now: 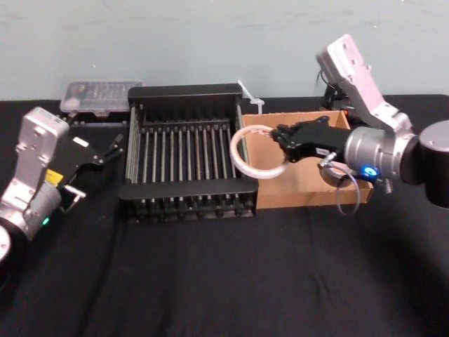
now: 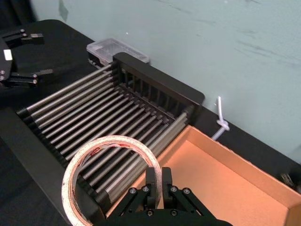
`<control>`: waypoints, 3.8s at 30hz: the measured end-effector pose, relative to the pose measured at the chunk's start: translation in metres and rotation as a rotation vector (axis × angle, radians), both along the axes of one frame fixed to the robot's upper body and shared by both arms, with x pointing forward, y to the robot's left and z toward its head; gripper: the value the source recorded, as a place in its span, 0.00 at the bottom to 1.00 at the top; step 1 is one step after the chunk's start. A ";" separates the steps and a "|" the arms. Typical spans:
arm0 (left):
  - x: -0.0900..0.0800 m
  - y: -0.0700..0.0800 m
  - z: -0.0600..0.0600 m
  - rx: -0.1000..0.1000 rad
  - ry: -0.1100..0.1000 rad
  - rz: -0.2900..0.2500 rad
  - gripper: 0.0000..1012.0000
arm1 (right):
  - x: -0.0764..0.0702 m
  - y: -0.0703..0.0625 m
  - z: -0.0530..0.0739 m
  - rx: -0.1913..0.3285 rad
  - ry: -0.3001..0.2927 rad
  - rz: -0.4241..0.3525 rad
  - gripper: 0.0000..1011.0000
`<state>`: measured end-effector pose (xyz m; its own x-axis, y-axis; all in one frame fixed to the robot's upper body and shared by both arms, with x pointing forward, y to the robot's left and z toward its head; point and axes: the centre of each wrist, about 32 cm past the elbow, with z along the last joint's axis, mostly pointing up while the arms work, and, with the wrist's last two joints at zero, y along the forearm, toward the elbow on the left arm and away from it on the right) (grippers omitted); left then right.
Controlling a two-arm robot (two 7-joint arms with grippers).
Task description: Pick up the white tape and place it into the black box , Pick up the silver tape and place it into the brown box.
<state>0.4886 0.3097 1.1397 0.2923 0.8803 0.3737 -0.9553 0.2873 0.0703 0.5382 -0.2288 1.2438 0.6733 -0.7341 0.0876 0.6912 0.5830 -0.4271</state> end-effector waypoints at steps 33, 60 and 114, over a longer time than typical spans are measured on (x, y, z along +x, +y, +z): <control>0.000 0.000 0.000 0.000 0.000 0.000 0.99 | 0.034 0.056 -0.003 -0.034 -0.027 0.083 0.09; 0.000 0.000 0.000 0.000 0.000 0.000 0.99 | 0.033 0.055 -0.003 -0.034 -0.028 0.079 0.50; 0.000 0.000 0.000 0.000 0.000 0.000 0.99 | -0.044 -0.005 -0.067 -0.044 -0.368 -0.249 0.99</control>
<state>0.4886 0.3097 1.1398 0.2922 0.8803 0.3737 -0.9553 0.2872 0.0702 0.4942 -0.2339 1.1769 0.3945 -0.8603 0.3228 0.9188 0.3661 -0.1473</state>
